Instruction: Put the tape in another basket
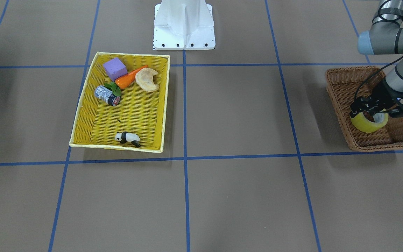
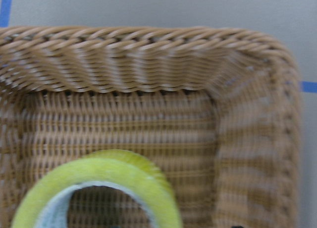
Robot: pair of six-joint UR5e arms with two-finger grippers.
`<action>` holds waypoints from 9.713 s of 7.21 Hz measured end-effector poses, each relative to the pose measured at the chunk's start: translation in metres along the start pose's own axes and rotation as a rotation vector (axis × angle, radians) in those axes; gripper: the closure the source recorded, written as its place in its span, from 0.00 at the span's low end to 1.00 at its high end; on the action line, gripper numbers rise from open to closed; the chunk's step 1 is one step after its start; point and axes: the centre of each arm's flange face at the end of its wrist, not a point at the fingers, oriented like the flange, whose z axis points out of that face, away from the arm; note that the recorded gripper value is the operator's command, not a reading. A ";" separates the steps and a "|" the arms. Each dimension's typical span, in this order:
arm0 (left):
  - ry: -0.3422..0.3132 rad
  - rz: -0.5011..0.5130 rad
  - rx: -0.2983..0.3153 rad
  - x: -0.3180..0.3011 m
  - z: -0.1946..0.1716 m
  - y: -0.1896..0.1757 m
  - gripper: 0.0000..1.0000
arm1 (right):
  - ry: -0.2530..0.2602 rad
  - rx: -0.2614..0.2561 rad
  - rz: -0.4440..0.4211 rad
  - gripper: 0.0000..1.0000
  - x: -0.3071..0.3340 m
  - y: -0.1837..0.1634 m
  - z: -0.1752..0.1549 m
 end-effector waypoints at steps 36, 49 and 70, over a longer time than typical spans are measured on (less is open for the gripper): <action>-0.103 -0.066 -0.064 -0.172 -0.139 -0.007 0.02 | -0.060 -0.105 0.198 0.00 0.039 0.008 -0.010; -0.036 -0.077 -0.081 -0.169 -0.133 -0.011 0.02 | 0.010 -0.122 0.202 0.00 0.048 0.021 -0.008; -0.036 -0.073 -0.083 -0.170 -0.130 -0.012 0.02 | 0.007 -0.127 0.202 0.00 0.047 0.034 -0.007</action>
